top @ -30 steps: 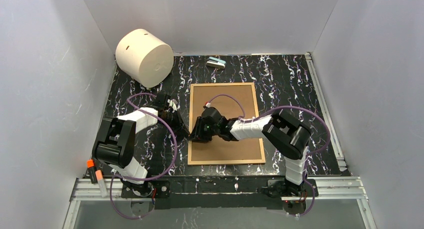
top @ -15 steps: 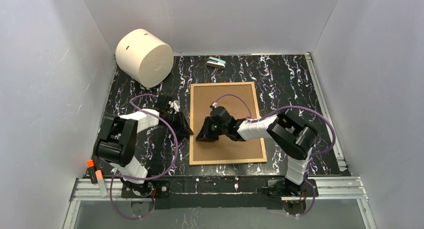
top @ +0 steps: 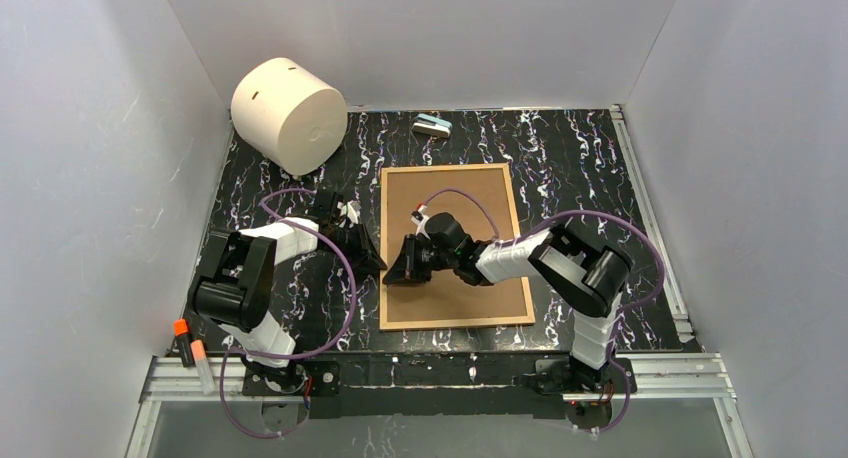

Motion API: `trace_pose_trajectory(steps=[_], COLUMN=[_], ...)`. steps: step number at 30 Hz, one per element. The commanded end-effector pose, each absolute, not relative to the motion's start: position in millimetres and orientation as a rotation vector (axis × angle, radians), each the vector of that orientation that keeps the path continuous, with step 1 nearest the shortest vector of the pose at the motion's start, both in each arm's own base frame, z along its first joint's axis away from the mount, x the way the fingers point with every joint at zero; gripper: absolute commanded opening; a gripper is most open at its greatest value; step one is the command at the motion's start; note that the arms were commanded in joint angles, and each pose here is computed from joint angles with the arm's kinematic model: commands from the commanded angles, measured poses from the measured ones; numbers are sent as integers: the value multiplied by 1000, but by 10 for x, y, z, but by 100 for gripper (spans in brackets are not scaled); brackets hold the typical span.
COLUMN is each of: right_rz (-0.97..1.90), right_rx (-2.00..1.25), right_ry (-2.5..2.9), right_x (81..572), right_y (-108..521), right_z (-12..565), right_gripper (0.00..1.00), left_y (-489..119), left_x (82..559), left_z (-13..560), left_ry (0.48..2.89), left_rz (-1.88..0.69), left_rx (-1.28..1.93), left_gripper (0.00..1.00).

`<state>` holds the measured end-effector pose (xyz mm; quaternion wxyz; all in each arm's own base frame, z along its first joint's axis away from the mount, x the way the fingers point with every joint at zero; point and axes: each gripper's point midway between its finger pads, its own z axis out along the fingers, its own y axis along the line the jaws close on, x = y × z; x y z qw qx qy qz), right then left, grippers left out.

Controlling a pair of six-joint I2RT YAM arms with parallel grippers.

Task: Put the photo into the frame
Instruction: Install the photo frame at the center of the board.

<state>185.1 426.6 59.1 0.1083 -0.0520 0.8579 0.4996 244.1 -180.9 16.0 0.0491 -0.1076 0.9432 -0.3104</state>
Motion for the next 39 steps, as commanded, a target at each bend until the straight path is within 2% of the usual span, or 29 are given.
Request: trace_pose_trajectory(steps=[1, 17, 39], right_rz=[1521, 1289, 623], right_rx=[-173, -48, 280], right_ry=[2517, 2685, 3019], right_x=[1833, 1876, 1641], right_y=[4339, 4103, 3275], right_z=[559, 43, -837], right_gripper=[11, 13, 14], left_y=[-1429, -1392, -1303], left_x=[1957, 1932, 1906], left_z=[-366, -398, -452], left_ry=[3102, 3113, 3131], left_rz=[-590, -555, -470], left_rx=[-401, -408, -437], left_gripper=[14, 12, 10])
